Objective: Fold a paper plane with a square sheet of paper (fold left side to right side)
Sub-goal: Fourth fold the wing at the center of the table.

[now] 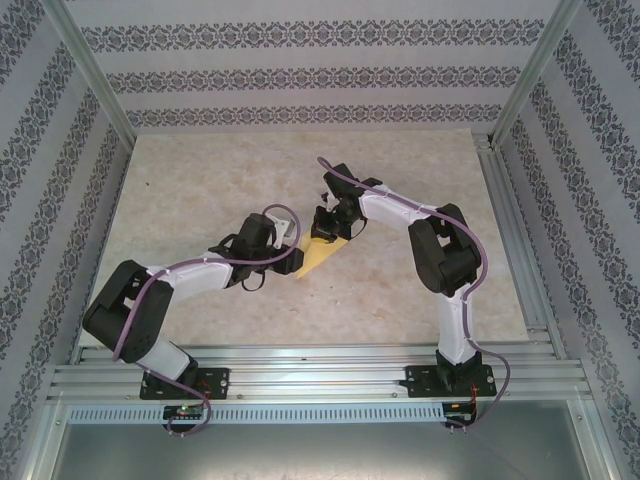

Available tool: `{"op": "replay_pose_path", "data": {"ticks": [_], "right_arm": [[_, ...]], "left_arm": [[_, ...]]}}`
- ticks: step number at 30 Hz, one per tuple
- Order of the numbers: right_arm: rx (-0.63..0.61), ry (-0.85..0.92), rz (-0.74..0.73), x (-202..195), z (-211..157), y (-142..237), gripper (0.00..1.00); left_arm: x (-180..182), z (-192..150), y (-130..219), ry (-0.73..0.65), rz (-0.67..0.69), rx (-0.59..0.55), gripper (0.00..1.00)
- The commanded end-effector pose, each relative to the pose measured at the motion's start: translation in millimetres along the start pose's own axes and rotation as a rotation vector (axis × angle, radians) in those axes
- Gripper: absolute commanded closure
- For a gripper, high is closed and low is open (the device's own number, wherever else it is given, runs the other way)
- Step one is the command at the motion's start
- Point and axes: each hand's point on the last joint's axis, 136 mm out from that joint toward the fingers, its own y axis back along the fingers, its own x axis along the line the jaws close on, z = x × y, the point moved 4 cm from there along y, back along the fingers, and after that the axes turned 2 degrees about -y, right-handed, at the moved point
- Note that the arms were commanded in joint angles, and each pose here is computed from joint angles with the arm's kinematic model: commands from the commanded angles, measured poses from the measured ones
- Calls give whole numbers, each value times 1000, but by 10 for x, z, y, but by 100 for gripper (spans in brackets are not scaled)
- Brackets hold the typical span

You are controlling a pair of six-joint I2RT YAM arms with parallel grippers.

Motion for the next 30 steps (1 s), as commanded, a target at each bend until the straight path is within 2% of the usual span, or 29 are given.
{"op": "replay_pose_path", "data": {"ticks": [1, 5, 8, 23, 30], "right_arm": [[7, 9, -3, -65, -2, -16, 100], [5, 12, -3, -77, -7, -2, 100], [8, 12, 1, -76, -17, -3, 100], [11, 18, 5, -72, -27, 10, 100], [12, 23, 12, -53, -23, 17, 100]], "left_arm": [[-123, 144, -99, 79, -89, 6, 71], [-85, 141, -248, 133, -91, 30, 82], [-16, 118, -321, 168, -63, 37, 87], [201, 18, -533, 269, -46, 56, 92], [138, 53, -554, 253, -96, 57, 91]]}}
